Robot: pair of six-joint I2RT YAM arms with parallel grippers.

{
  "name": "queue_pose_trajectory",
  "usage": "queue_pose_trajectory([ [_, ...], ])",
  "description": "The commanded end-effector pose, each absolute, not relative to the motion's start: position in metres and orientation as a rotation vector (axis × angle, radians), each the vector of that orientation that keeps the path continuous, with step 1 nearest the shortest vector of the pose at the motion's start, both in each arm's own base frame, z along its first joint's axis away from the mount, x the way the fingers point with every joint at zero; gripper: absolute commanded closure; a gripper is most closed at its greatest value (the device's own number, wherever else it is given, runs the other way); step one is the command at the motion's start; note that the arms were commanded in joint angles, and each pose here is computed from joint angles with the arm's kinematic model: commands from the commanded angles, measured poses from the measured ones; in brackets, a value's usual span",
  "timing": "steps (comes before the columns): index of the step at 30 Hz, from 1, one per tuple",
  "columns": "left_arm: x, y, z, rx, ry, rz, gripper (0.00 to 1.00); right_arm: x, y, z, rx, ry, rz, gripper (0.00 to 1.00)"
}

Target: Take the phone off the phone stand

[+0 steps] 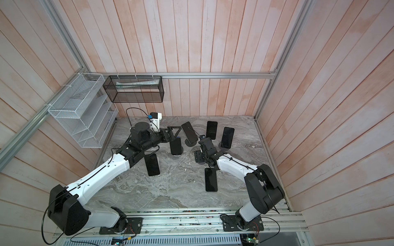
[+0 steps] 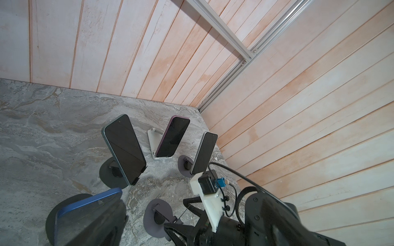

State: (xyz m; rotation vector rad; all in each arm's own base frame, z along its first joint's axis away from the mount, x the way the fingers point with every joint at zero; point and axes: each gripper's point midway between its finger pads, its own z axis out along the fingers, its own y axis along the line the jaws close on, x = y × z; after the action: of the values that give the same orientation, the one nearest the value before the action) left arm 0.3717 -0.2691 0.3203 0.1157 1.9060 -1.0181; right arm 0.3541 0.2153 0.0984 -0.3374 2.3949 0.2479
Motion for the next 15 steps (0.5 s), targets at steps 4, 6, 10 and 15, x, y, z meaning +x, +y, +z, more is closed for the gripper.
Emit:
queue_pose_trajectory([
  [4,0.374,-0.268,0.330,0.128,1.879,-1.023,0.00,0.356,0.209,0.090,-0.309,2.397,0.223,0.38],
  [6,0.375,-0.268,0.329,0.128,1.880,-1.018,0.00,0.356,0.208,0.091,-0.299,2.390,0.224,0.41],
  [10,0.374,-0.268,0.329,0.127,1.879,-1.024,0.00,0.356,0.205,0.098,-0.270,2.383,0.219,0.45],
  [15,0.375,-0.267,0.330,0.126,1.878,-1.026,0.00,0.354,0.202,0.112,-0.244,2.349,0.230,0.46],
])
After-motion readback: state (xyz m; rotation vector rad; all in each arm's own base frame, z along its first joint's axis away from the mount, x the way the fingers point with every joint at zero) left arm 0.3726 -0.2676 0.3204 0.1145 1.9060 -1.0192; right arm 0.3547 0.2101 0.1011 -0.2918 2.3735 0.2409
